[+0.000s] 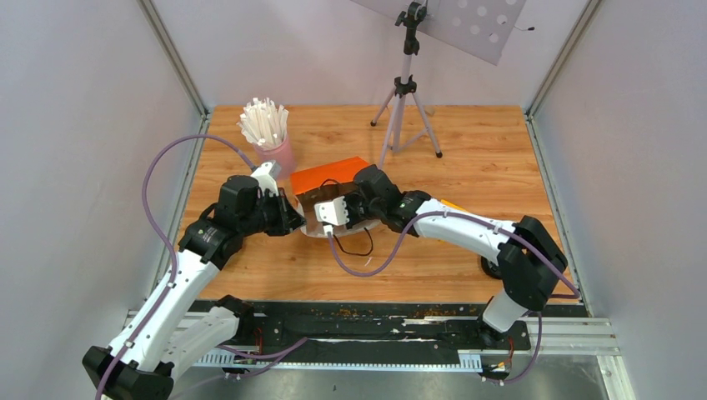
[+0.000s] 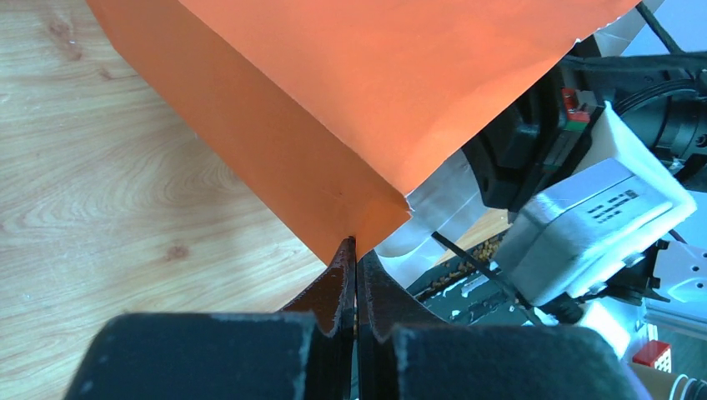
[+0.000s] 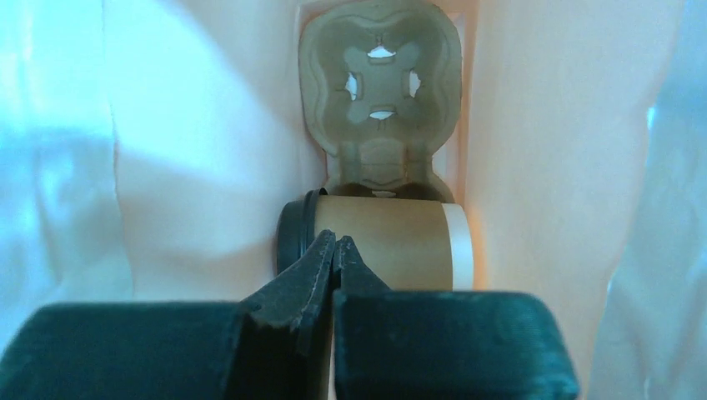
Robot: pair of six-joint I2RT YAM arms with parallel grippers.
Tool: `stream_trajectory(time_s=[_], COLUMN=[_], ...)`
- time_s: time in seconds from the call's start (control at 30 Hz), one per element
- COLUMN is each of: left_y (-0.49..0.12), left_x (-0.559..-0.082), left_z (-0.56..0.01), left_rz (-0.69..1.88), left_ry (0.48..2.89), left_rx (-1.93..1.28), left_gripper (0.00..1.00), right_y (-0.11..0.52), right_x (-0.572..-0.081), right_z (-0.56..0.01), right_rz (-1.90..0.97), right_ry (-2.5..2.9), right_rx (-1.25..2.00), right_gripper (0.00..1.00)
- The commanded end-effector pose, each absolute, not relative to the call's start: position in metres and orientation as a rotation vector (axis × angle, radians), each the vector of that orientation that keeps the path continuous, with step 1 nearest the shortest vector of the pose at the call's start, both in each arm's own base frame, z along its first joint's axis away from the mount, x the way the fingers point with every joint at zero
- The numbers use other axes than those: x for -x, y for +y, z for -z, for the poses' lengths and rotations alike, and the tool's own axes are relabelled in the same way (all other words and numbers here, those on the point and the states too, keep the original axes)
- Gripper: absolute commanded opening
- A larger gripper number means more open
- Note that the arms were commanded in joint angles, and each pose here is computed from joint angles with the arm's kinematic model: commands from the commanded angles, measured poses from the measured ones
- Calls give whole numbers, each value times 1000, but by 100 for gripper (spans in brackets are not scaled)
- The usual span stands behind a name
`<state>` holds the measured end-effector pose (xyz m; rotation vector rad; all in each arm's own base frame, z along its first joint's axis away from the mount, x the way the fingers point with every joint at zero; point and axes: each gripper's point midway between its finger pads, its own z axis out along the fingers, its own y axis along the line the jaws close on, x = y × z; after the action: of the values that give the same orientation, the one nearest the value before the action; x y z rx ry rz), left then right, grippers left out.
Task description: Pack the takeout coffee
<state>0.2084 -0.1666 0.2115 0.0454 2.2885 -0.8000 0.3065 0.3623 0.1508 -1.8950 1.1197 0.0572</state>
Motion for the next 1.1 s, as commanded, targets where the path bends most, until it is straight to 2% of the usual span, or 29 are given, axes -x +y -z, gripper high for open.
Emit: stream_trajectory(time_s=[0.0,0.07,0.1,0.13,0.5,0.73,1.07], left_y=[-169,-170,-171,-171,-178,-181,-182], left_x=[-213,-213,-213,-213,-212,-213,-213], left_z=[-225,-226,-227,-227,-229,-226,-223], left_rz=[819,828,831,836,894,923,930], left_ry=[2237,2231,2232,2231,2213,2208,2213], left_rx=[-59,-62,-63,-64,-51,-30,-11], left_gripper=[0,0,0,0,0,0,0], right_y=[361,357,355,353,344,346,353], right_x=[-301,-304,-306,-308,-321,-339,-338], right_z=[-156,-149,-146,-143,-116,-116,-119], right_rz=[-135,-105,-87,-74,49,159,129], right_ry=[1139,1145,1140,1135,1116,1098,1076], right_rx=[1859,1893,1908,1922,2070,2033,1982], right_gripper=[7,32,42,47,54,45,13])
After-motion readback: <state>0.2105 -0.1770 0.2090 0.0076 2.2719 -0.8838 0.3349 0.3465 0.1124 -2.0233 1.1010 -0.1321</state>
